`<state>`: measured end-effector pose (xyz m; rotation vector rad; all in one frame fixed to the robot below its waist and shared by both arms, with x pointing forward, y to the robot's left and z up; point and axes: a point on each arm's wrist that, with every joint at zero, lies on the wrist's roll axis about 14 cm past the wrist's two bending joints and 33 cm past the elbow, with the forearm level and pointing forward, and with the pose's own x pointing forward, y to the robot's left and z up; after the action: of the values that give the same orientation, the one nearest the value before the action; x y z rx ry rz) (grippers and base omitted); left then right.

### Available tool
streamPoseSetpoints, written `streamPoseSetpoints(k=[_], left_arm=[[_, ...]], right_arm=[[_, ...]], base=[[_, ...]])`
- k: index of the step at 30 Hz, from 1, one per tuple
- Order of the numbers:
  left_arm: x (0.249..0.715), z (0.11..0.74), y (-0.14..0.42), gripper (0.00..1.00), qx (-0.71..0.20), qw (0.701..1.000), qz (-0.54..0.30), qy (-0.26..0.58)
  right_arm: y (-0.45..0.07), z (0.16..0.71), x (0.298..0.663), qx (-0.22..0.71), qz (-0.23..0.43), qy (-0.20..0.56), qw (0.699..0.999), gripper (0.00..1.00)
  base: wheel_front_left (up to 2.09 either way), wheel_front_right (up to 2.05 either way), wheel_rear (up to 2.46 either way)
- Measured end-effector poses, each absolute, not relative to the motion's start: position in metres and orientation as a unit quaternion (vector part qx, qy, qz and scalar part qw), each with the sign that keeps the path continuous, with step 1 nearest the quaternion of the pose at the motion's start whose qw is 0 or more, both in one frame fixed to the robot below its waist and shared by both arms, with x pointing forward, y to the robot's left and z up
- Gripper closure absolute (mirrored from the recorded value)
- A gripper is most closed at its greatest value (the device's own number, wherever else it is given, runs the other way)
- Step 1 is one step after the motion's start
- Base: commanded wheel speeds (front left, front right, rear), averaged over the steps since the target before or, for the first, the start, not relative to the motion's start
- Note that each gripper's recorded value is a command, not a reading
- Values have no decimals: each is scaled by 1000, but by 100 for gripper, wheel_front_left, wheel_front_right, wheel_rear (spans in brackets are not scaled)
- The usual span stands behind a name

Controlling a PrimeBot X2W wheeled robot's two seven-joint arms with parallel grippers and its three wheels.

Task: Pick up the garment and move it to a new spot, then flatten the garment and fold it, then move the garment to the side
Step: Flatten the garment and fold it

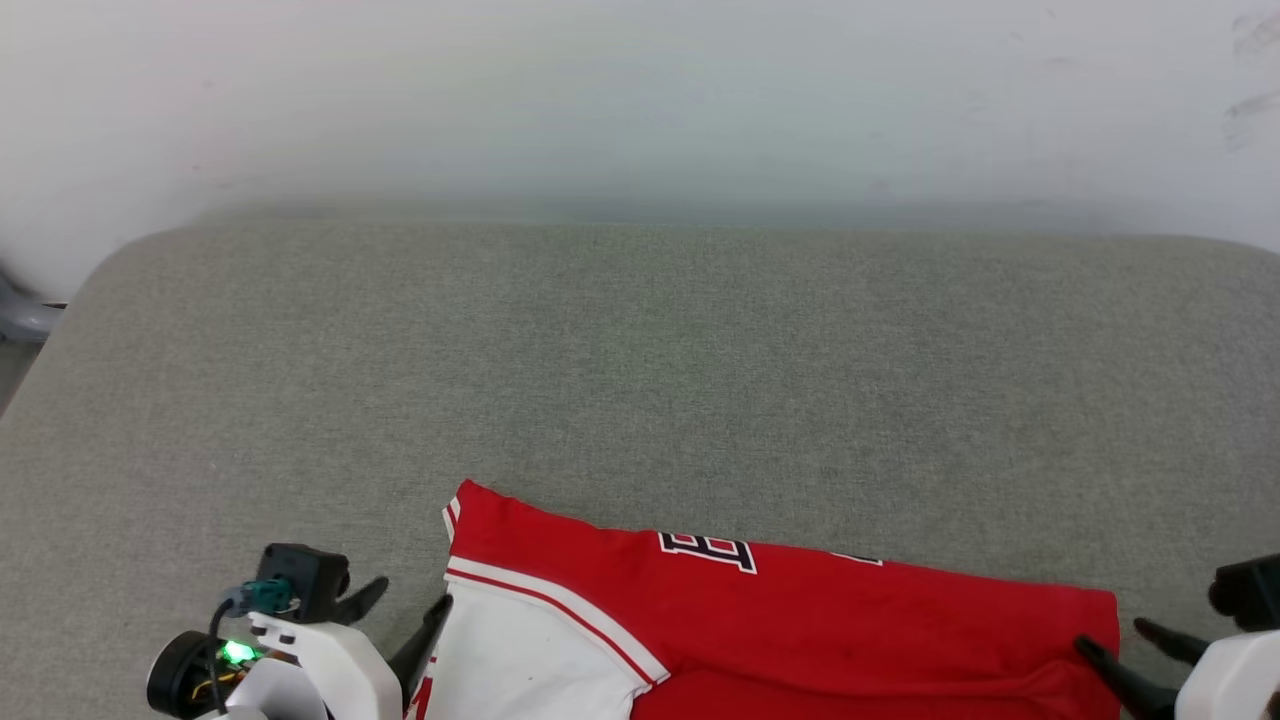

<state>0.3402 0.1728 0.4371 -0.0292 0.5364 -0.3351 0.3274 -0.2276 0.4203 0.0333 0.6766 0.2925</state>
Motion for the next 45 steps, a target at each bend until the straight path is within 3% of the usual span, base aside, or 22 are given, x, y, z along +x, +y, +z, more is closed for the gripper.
streamPoseSetpoints(k=[8,21,43,44,45], left_arm=[[358,482,189,0,-9,987,-90,131],[359,546,218,0,28,998,34,-40],[328,524,220,0,55,992,103,-55],[328,521,220,0,54,992,102,-53],[328,520,220,0,56,992,101,-50]], right_arm=[[-247,440,332,7,129,341,931,0],[-252,411,331,41,116,455,882,0],[-223,350,325,55,127,537,832,0],[-222,350,325,55,127,536,833,25],[-222,349,325,58,127,535,834,83]], base=[[0,0,0],[0,0,0],[0,0,0],[0,0,0],[0,0,0]])
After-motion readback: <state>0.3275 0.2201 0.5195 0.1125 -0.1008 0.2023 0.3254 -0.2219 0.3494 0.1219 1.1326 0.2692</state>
